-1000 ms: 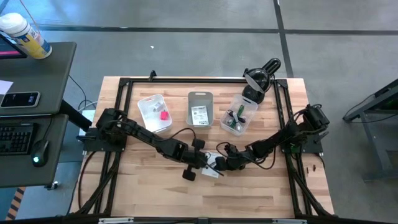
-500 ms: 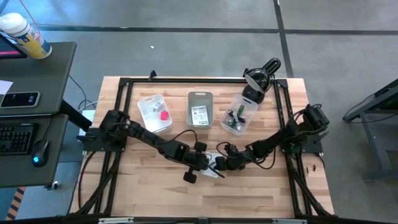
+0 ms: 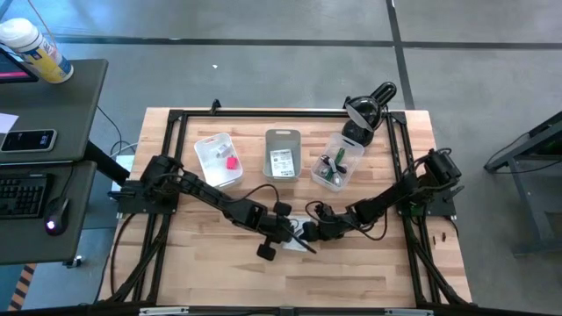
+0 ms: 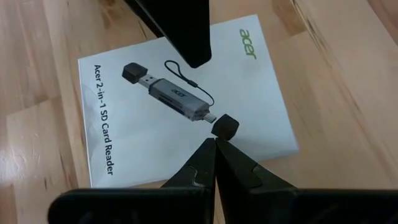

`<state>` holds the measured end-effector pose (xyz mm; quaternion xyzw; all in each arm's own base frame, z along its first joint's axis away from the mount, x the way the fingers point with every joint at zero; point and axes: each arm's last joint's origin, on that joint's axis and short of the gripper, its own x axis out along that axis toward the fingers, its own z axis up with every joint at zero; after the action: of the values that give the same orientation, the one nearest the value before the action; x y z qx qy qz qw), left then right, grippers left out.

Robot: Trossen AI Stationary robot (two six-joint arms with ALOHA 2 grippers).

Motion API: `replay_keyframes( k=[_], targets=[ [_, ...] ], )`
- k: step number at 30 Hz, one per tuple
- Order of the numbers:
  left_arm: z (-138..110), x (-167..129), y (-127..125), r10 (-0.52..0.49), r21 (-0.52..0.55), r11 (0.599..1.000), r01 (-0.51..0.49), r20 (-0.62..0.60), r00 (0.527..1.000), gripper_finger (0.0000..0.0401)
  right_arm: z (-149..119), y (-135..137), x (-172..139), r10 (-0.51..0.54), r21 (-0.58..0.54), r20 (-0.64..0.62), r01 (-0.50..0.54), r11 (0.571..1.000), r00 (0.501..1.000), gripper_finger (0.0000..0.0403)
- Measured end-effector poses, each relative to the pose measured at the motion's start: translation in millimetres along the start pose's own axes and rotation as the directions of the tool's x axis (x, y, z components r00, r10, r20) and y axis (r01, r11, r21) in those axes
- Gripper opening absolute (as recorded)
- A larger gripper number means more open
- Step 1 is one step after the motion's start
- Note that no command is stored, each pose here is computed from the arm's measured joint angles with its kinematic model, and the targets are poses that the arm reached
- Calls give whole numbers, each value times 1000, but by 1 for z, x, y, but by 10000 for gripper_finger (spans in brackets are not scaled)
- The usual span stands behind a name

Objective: Pick and place items into bin
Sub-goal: Put the white card reader box into the gray bin

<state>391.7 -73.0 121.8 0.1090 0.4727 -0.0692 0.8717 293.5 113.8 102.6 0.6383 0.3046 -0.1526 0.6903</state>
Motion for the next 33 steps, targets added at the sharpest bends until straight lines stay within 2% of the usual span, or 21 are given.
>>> replay_keyframes(
  k=[15,21,33],
  targets=[
    [0,-6,1,15,12,1000,-15,-17,1000,0,-1,3,1,12,-1,-20,-12,1000,1000,222],
    [0,-13,5,90,30,996,-89,-25,996,0,-1,3,1,13,3,-18,-13,1000,1000,222],
    [-1,-13,4,85,33,996,-83,-39,996,0,-1,4,1,24,-2,-7,-24,1000,1000,222]
  ],
)
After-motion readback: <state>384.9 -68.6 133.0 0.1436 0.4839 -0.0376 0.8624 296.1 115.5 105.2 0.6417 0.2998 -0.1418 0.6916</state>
